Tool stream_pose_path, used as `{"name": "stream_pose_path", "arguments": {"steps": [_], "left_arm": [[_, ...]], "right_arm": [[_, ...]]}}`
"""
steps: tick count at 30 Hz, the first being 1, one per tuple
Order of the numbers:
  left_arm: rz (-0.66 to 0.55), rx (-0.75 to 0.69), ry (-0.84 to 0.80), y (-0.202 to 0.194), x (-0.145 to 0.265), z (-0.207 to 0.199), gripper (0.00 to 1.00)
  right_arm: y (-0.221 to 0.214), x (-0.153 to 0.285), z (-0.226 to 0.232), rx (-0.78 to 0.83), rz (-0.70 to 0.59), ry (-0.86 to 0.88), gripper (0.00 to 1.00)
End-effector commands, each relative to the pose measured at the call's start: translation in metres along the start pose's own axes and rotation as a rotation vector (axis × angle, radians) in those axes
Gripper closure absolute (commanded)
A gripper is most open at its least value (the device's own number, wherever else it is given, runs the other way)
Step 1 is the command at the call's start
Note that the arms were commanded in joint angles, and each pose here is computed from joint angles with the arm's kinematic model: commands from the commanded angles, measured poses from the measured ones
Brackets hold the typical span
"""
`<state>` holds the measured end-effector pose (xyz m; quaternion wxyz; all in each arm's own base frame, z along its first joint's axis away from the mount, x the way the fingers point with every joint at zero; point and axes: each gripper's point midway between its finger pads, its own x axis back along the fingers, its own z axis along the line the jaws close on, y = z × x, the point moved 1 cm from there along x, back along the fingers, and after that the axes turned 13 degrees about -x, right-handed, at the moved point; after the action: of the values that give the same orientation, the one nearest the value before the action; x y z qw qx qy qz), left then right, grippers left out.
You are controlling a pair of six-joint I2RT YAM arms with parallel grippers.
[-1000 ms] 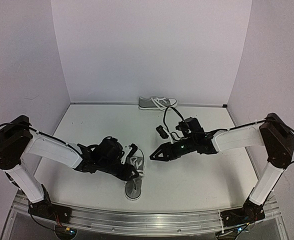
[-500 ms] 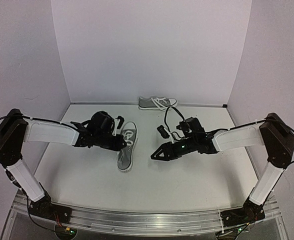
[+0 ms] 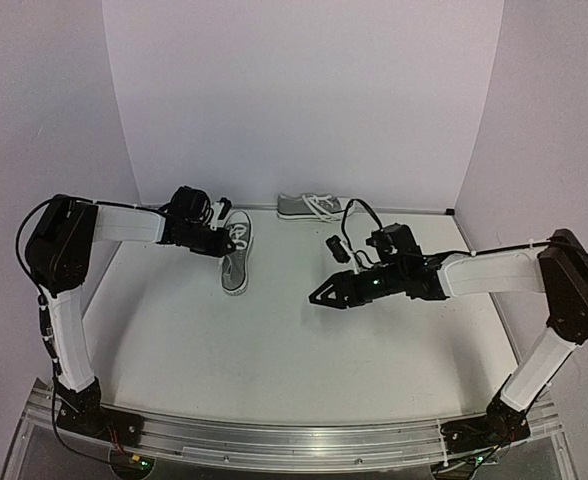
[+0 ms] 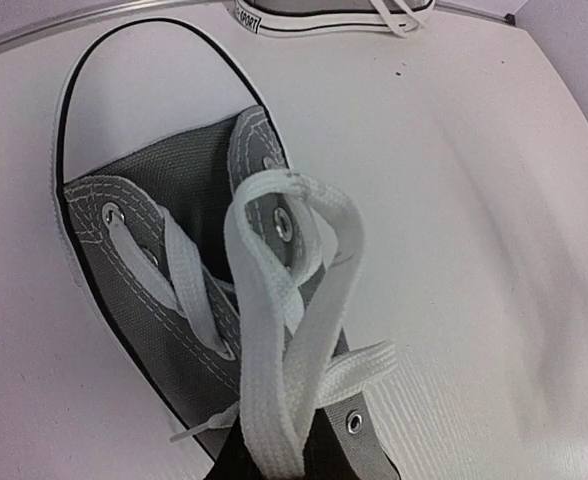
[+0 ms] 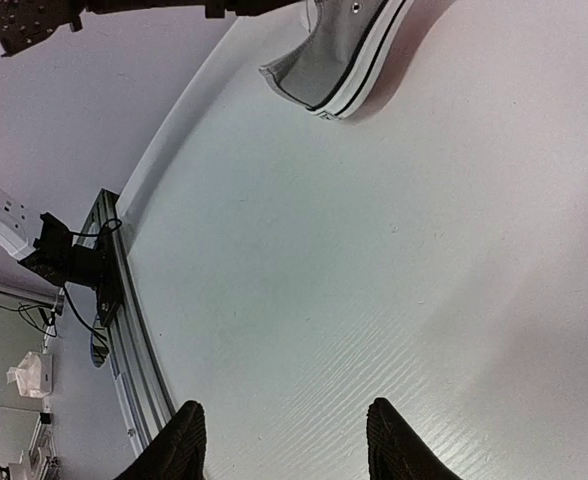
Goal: Tie the shoes
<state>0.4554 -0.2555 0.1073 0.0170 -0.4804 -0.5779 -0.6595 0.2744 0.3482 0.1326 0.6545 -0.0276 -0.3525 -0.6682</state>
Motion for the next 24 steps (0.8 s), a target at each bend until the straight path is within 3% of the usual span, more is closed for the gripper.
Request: {"name": "stream_pose_path", "arguments": {"steps": [1, 3, 7, 10, 12, 16, 19, 21, 24], "left_arm": [[-0.094, -0.074, -0.069, 0.039, -0.004, 0.0, 0.94], [-0.086, -0.061, -0.063, 0.036, -0.011, 0.003, 0.85], [-0.1, -0.046, -0.039, 0.035, -0.01, 0.006, 0.55], [-0.092, -0.022, -0.015, 0.039, 0.006, 0.006, 0.19], [-0.114, 0.004, -0.006, 0.045, 0.026, 0.002, 0.04], [-0.165, 0.141, 0.043, 0.044, 0.067, 0.001, 0.0], [-0.078, 0.238, 0.036, 0.016, 0.078, -0.005, 0.0], [-0.085, 0.28, 0.009, 0.001, 0.086, -0.016, 0.0], [-0.083, 0.278, 0.036, -0.029, 0.098, -0.031, 0.0]], "right_arm": [[0.01, 0.01, 0.008, 0.03, -0.037, -0.002, 0.48], [0.011, 0.011, 0.009, 0.031, -0.041, -0.003, 0.48], [0.015, 0.012, 0.012, 0.04, -0.049, -0.002, 0.48], [0.021, 0.016, 0.017, 0.059, -0.07, -0.003, 0.47], [0.027, 0.022, 0.022, 0.082, -0.097, -0.011, 0.46], [0.041, 0.041, 0.037, 0.148, -0.18, -0.025, 0.31], [0.048, 0.059, 0.047, 0.185, -0.257, -0.028, 0.17], [0.049, 0.068, 0.05, 0.195, -0.307, -0.022, 0.06], [0.048, 0.077, 0.039, 0.15, -0.382, -0.06, 0.02]]}}
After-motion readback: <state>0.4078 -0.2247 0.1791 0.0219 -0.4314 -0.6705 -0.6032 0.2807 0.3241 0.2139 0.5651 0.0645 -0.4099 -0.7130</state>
